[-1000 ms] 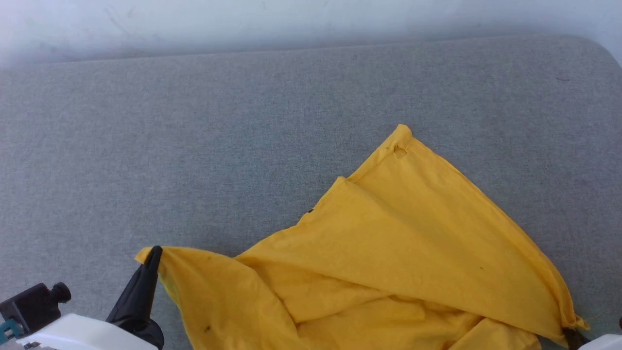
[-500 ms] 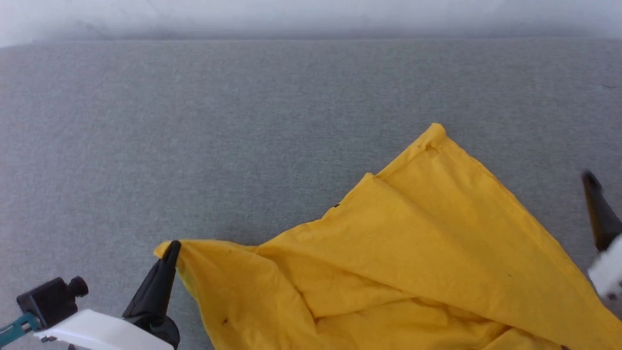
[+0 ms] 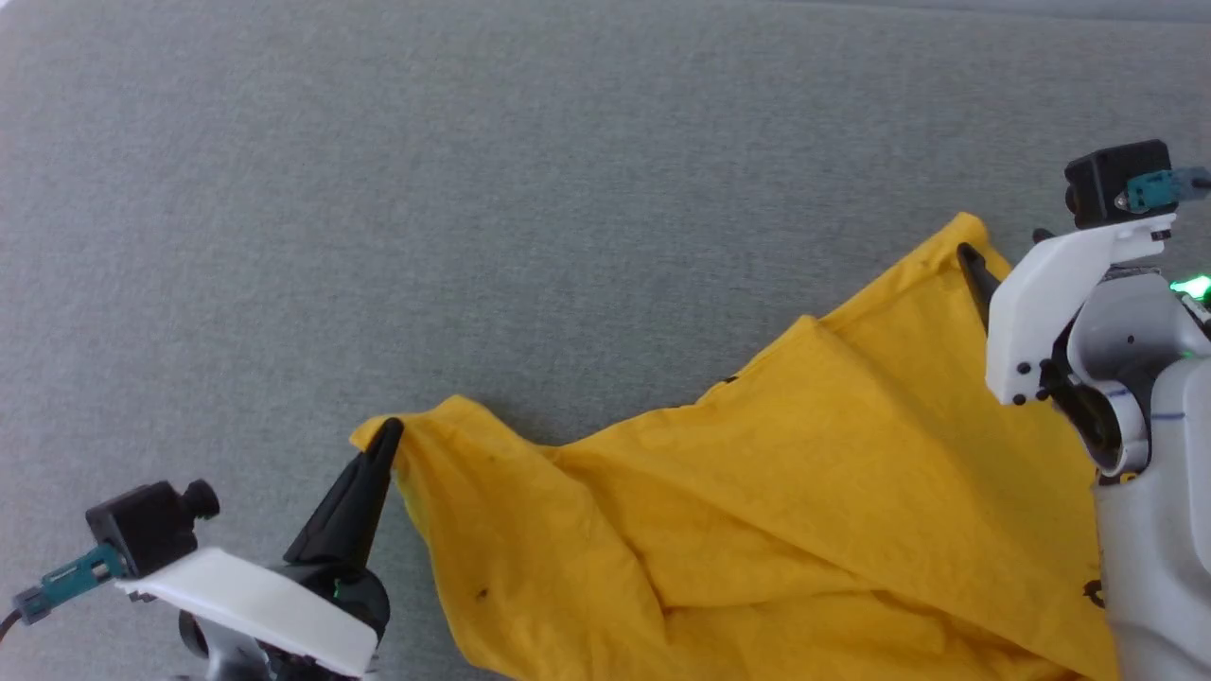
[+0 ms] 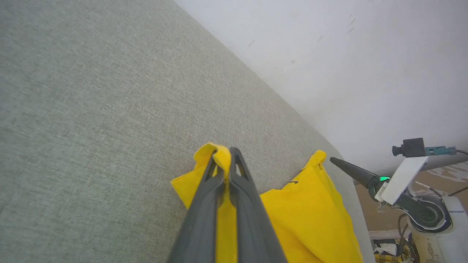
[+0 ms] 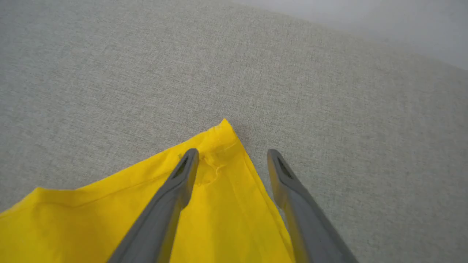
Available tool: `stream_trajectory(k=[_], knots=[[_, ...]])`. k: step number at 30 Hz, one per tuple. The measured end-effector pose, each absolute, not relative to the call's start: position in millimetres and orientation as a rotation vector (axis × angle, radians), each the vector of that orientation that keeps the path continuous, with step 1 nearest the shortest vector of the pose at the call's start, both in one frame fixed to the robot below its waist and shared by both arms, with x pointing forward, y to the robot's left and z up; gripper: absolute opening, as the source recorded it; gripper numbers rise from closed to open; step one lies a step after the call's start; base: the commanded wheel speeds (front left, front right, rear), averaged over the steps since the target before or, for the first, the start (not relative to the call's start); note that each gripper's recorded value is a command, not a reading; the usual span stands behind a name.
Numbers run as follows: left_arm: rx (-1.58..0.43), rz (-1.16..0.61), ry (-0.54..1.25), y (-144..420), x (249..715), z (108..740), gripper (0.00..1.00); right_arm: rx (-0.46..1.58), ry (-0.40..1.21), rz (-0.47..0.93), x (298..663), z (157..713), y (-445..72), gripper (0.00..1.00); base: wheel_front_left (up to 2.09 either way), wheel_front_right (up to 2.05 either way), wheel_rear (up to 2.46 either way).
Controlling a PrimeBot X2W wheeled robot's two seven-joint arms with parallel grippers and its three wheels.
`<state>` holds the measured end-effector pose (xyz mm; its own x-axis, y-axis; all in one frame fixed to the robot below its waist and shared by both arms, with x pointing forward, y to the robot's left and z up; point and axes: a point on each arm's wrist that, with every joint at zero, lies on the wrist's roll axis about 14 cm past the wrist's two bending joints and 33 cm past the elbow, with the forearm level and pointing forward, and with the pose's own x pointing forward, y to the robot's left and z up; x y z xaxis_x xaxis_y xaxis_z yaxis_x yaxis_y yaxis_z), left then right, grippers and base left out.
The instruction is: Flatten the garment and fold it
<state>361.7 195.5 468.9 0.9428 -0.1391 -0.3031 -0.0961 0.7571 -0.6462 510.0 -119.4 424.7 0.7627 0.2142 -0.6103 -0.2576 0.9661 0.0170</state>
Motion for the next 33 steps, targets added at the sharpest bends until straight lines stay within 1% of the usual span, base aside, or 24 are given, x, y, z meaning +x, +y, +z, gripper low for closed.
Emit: stream_trajectory(k=[6,7,8,9,13,17,22,27,33], knots=[[-0.715,0.004,0.367,202,362,458,0.00,-0.125,0.767,0.282,519,385,-114,1.00,0.00,0.00,0.00],[-0.715,0.010,0.371,203,361,456,0.00,-0.127,0.789,0.283,520,379,-113,0.84,0.00,0.00,0.00],[-0.715,0.019,0.375,205,361,454,0.00,-0.123,0.803,0.284,521,376,-112,0.26,0.00,0.00,0.00],[-0.714,0.026,0.378,206,361,453,0.00,-0.126,0.818,0.290,522,373,-110,0.00,0.00,0.00,0.00],[-0.711,0.044,0.382,211,360,448,0.00,-0.128,0.833,0.312,527,375,-101,0.00,0.00,0.00,0.00],[-0.705,0.031,0.360,211,364,454,0.00,-0.125,0.785,0.313,530,388,-99,0.00,0.00,0.00,0.00],[-0.639,-0.007,0.235,217,386,489,0.00,-0.082,0.596,0.313,539,437,-95,0.00,0.00,0.00,0.00],[-0.547,-0.074,0.085,217,416,545,0.00,-0.023,0.414,0.314,538,494,-93,0.00,0.00,0.00,0.00],[-0.337,-0.126,-0.085,216,448,629,0.00,-0.013,0.231,0.302,531,569,-102,0.00,0.00,0.00,0.00]])
